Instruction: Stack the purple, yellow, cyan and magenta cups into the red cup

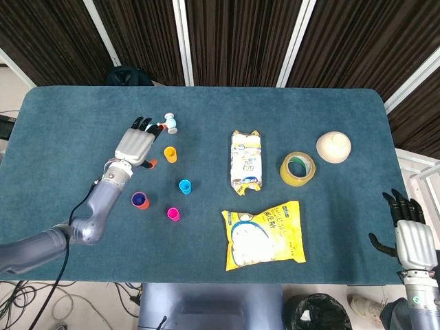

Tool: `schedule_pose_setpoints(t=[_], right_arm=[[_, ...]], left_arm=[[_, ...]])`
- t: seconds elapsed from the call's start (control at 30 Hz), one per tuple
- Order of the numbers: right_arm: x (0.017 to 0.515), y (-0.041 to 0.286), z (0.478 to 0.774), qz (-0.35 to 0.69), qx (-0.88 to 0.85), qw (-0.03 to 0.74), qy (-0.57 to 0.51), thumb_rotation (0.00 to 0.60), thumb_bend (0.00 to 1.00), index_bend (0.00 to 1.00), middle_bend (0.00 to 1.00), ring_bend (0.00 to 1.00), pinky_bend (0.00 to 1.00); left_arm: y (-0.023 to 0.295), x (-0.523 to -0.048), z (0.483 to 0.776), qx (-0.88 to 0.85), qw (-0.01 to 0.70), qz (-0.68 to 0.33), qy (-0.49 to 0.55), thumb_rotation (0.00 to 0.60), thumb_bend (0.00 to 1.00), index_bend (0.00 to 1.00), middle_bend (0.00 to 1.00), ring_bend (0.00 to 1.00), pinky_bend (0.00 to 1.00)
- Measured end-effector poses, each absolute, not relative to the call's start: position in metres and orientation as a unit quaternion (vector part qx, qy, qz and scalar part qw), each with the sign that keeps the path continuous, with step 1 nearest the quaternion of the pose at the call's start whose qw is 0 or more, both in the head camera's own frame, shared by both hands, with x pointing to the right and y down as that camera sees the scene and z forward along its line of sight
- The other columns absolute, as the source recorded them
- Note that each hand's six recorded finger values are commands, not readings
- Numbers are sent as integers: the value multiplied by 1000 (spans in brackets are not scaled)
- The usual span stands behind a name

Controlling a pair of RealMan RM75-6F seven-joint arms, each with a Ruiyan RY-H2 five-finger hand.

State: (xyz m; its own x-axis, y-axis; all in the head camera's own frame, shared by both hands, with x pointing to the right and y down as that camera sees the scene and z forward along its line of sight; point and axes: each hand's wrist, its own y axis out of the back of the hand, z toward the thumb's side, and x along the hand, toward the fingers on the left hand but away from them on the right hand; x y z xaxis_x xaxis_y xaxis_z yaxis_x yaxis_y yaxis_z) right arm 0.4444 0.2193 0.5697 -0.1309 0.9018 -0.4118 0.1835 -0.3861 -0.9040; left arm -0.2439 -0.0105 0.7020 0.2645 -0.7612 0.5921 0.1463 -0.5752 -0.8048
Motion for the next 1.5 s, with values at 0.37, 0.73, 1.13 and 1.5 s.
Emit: schedule_pose_setpoints(t=[0.37, 0.73, 1.13, 1.5], right_arm=[[453, 218, 576, 606, -574, 300, -462, 600, 325, 106, 44, 96, 3], [457, 217, 576, 609, -567, 302, -465, 600, 324, 106, 44, 96, 3], [459, 215, 573, 607, -565, 302, -470, 600, 324, 106, 44, 96, 3], [460, 216, 574, 606, -567, 299, -471, 600, 325, 106, 44, 96, 3]], left_arm=[[-19, -239, 736, -671, 400, -589, 205, 600, 206, 256, 158, 0, 0], [-15, -220, 757, -679, 397, -589, 186, 600, 206, 304, 159, 0, 0], [-11, -202, 766, -682, 409, -580, 175, 600, 260, 385, 171, 0, 0], [-11, -200, 766, -679, 418, -578, 174, 600, 302, 445, 194, 0, 0]])
